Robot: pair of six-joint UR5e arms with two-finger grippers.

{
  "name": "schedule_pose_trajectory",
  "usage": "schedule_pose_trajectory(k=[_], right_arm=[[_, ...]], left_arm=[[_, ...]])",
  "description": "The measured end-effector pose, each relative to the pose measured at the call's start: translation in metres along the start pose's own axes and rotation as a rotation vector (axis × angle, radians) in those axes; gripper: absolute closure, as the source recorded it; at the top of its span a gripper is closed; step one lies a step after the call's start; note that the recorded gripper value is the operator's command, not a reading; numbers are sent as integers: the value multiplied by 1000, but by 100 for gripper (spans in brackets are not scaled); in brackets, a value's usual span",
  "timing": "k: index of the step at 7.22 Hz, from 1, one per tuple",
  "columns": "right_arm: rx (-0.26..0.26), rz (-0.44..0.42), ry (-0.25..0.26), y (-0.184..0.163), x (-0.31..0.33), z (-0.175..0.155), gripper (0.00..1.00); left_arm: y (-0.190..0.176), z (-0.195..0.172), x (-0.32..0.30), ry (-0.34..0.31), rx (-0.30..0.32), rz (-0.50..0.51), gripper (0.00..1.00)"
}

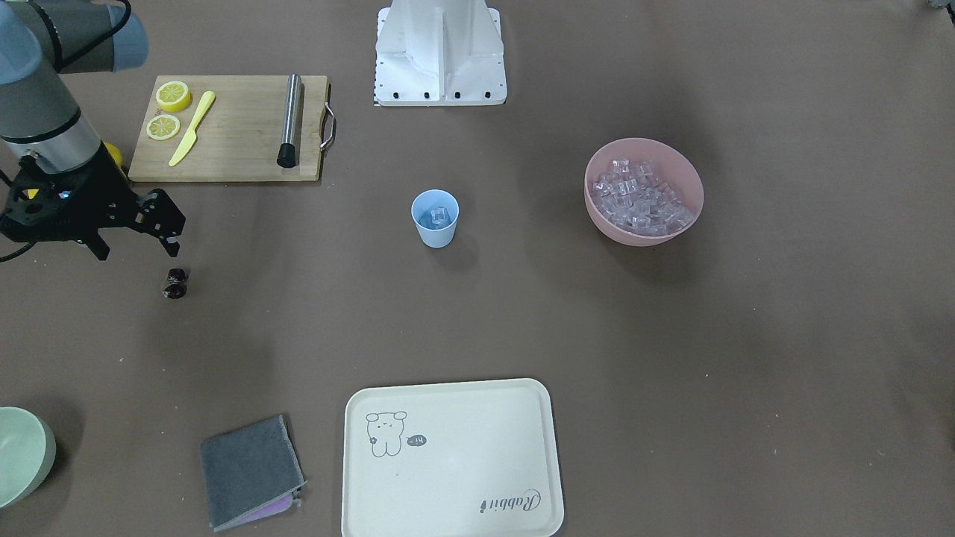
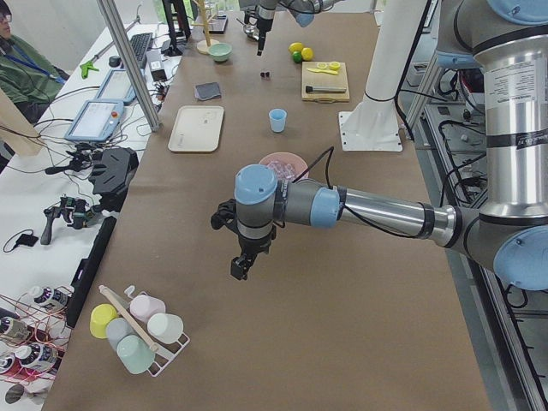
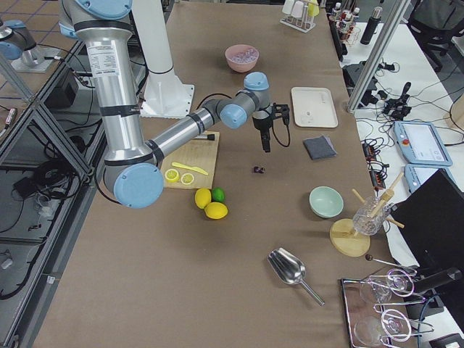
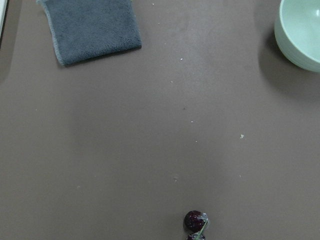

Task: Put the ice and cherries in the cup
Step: 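Reach the right gripper down to the dark cherries and grasp them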

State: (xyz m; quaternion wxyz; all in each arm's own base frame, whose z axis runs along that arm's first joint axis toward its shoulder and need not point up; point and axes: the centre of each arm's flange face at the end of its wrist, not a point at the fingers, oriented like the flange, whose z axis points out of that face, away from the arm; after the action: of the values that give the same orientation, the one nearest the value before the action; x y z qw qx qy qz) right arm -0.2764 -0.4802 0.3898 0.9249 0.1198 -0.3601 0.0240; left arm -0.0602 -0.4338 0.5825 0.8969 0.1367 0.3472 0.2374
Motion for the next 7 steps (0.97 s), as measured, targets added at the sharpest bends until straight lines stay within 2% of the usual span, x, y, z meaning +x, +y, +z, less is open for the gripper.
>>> schedule_pose_trajectory(k=[2,4,6,7], right_arm=[[7,-58,8,18,-10,28,0],[23,-82,84,29,-2,61,8],[18,-92,145,39,8,87,38],[19,-95,157,41,7,93,53]], left_arm=[[8,2,-8,54,25,-24,1],[10,5,-8,82,34,-31,1],[16,7,-7,95,36,-34,1],[19,7,-6,95,38,-31,1]])
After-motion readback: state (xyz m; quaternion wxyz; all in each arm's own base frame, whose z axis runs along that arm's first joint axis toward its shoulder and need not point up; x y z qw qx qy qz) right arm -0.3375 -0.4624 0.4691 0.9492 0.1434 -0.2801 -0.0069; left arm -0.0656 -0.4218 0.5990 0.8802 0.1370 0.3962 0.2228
